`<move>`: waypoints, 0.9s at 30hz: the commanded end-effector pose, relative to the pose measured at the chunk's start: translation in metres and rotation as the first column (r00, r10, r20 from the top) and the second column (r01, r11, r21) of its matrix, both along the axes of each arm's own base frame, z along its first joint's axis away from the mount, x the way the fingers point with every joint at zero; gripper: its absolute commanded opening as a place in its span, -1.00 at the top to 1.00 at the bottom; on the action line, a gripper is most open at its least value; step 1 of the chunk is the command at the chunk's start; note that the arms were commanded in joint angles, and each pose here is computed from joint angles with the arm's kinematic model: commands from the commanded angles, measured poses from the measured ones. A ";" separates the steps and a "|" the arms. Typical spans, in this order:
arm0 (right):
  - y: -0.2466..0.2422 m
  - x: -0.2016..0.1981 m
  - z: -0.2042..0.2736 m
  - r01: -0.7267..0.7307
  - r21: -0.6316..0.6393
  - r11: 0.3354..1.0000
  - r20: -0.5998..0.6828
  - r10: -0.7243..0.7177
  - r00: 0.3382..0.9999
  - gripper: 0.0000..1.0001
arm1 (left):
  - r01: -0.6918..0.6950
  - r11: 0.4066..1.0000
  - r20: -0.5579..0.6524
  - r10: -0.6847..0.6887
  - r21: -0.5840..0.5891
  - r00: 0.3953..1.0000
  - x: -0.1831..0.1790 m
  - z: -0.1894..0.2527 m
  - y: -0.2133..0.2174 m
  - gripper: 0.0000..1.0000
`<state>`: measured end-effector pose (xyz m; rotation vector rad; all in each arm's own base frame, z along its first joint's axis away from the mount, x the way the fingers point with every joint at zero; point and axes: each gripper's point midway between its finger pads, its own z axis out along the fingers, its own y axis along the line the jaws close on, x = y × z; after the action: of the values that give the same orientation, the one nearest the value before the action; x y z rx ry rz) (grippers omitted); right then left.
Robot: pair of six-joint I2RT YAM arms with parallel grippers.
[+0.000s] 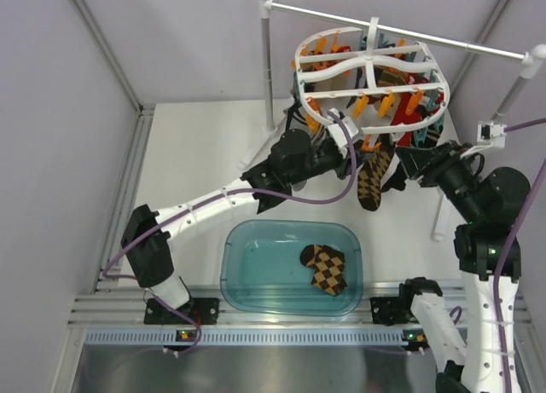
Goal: Clip the socks to the hanger
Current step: Open the clamp at the hanger.
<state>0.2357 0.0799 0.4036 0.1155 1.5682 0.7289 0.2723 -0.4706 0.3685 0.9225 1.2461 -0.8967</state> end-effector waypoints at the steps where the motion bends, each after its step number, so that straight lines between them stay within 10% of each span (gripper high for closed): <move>1: 0.004 0.008 0.002 -0.017 0.121 0.992 -0.029 0.021 0.999 0.16 | -0.056 0.997 0.061 0.059 -0.044 0.996 0.003 0.022 -0.005 1.00; 27: 0.016 0.035 -0.022 -0.040 0.232 0.972 -0.146 0.076 0.986 0.07 | -0.133 0.991 0.200 0.128 0.014 0.971 0.002 0.013 -0.017 1.00</move>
<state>0.2710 0.0898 0.3695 0.3367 1.6713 0.9338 0.2749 -0.4815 0.3596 0.9390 1.2033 -0.6862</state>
